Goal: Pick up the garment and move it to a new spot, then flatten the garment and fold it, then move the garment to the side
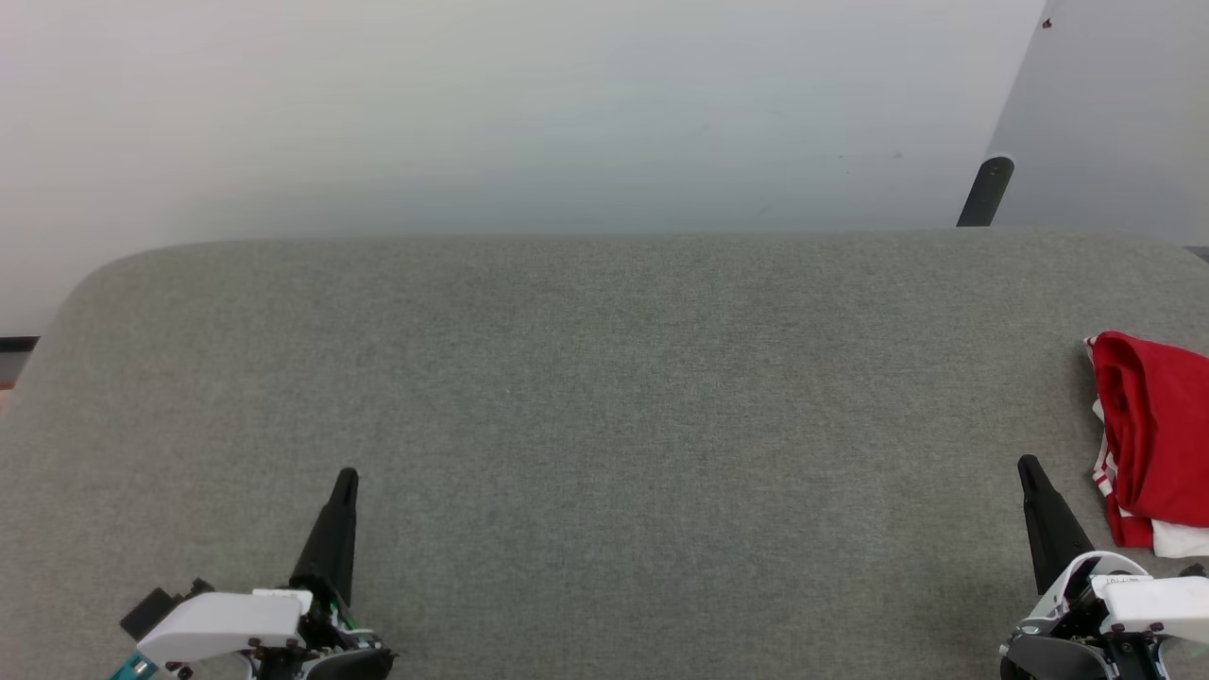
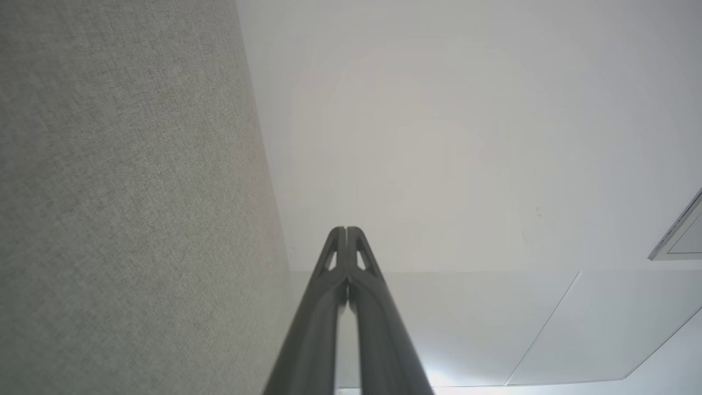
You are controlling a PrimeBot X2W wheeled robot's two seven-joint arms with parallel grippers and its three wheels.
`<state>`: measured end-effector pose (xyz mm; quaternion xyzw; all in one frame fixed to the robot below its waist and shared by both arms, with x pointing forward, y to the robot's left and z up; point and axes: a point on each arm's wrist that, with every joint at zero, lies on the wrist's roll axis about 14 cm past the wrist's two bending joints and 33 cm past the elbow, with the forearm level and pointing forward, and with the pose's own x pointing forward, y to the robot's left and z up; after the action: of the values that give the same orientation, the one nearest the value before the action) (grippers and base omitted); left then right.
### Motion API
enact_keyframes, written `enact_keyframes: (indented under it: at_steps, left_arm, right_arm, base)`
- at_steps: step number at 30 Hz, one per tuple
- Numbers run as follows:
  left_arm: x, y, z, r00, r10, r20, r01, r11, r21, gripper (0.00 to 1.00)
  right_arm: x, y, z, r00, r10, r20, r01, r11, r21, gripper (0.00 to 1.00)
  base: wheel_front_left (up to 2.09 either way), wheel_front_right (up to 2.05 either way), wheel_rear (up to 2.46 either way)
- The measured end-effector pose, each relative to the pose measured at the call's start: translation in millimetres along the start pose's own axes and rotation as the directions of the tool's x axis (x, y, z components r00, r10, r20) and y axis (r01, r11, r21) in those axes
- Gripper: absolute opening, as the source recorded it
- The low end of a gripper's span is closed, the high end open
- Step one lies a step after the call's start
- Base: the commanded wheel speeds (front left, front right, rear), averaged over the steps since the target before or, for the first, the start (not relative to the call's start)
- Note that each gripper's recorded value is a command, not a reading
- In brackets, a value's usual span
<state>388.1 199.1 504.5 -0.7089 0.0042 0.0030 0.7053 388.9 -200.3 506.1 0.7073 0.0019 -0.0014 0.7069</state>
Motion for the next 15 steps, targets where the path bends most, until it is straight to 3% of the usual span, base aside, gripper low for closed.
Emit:
enact_keyframes:
  at_steps: [15]
  left_arm:
    - [0.0, 0.0, 0.1, 1.0, 0.0, 0.0, 0.0, 1.0, 0.0, 0.0]
  right_arm:
    - [0.0, 0.0, 0.0, 1.0, 0.0, 0.0, 0.0, 1.0, 0.0, 0.0]
  base:
    - [0.0, 0.0, 0.0]
